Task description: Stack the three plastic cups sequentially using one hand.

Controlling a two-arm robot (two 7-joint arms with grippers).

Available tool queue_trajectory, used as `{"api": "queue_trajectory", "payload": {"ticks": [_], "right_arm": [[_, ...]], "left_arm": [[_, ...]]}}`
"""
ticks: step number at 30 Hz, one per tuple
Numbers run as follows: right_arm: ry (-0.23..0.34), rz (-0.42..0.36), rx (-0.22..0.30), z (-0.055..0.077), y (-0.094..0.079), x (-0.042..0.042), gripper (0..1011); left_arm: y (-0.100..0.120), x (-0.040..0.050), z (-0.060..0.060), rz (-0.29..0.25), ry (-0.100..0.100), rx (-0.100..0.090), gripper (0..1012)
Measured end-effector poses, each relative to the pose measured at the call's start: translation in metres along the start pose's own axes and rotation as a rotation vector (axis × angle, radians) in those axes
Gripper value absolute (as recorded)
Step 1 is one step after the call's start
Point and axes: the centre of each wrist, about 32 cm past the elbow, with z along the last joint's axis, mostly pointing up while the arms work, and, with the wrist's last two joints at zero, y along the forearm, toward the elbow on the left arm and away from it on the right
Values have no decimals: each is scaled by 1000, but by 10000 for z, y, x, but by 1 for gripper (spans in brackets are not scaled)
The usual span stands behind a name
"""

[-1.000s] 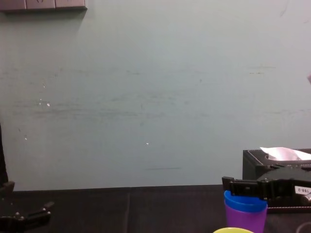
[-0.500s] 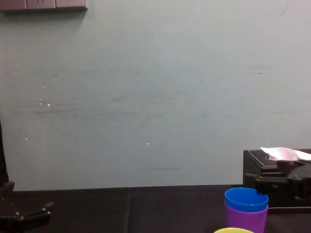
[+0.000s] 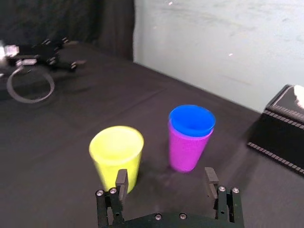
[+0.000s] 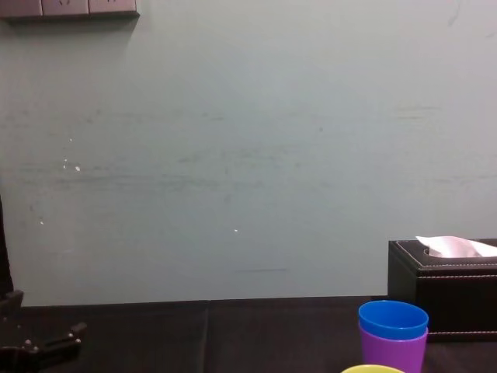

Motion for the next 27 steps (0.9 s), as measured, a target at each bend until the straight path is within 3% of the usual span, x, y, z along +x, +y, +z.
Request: {"api": "queue_trajectory", "payload": {"ticks": [5,11,27], "right_arm": [[-7,44,-24,-104,-96,-112,1000],[3,74,-49,-184,-89,-235,1000],[29,74,-54,-157,120,-444,1000]], "left_arm": [[0,0,0,0,0,0,1011],[0,0,0,0,0,0,1012],[0,0,0,0,0,0,1011]]}}
